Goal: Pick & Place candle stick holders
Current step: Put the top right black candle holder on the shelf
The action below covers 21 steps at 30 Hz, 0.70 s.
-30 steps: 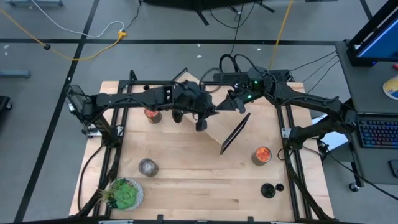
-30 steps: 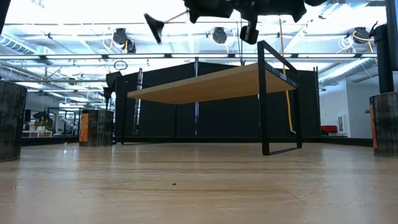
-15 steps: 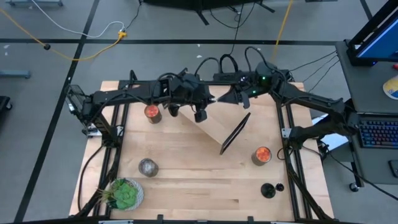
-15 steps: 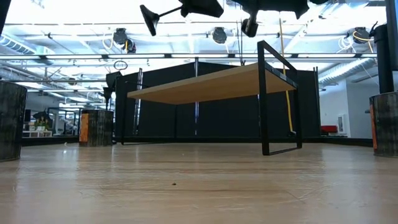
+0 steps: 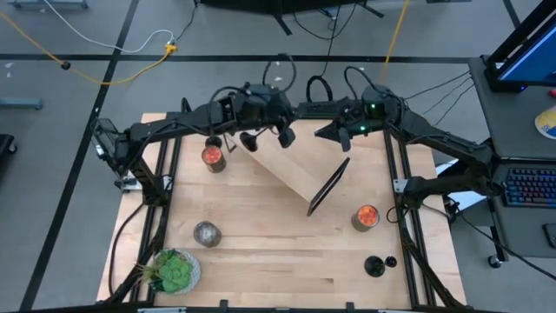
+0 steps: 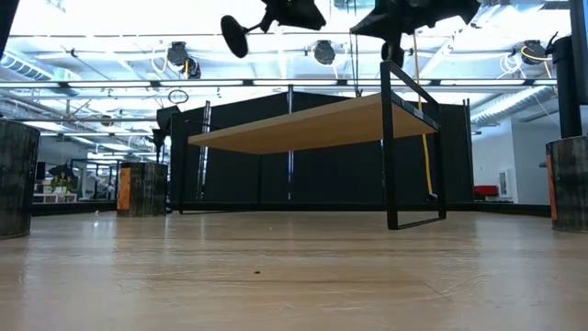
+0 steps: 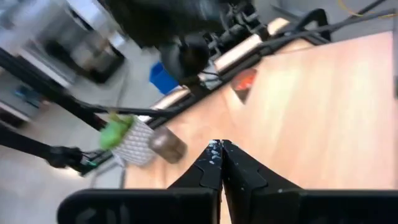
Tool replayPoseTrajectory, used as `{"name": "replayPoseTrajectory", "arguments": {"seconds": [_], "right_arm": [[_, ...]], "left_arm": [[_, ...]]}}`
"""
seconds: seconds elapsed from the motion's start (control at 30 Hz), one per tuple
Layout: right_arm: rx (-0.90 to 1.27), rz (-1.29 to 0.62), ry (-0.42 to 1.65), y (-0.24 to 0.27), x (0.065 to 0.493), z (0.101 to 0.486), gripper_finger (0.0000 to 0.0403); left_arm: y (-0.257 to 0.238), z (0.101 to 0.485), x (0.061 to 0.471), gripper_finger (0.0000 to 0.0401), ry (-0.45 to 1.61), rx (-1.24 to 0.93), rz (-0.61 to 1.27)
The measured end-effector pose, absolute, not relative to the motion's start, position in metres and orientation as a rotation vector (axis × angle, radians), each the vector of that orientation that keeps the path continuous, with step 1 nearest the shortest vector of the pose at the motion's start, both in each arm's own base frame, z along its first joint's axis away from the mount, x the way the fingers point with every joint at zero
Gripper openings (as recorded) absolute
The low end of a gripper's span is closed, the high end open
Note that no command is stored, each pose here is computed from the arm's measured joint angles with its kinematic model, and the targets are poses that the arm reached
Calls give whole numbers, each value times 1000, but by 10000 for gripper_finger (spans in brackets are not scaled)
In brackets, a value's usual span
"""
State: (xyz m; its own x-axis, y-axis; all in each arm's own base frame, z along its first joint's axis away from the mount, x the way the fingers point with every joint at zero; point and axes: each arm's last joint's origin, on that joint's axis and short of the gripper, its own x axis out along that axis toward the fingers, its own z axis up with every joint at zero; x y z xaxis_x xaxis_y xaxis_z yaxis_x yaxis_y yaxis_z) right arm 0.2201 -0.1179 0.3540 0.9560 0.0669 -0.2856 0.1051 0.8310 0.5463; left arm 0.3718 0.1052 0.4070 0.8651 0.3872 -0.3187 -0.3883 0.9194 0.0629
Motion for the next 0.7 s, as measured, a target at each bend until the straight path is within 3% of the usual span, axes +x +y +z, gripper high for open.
{"name": "replayPoseTrajectory", "arguments": {"seconds": [0.5, 0.7], "right_arm": [[542, -74, 358, -109, 192, 328, 0], [572, -110, 306, -105, 172, 317, 0]], "left_arm": [[121, 425, 372, 74, 133, 4, 373], [123, 398, 381, 74, 14, -15, 345]]}}
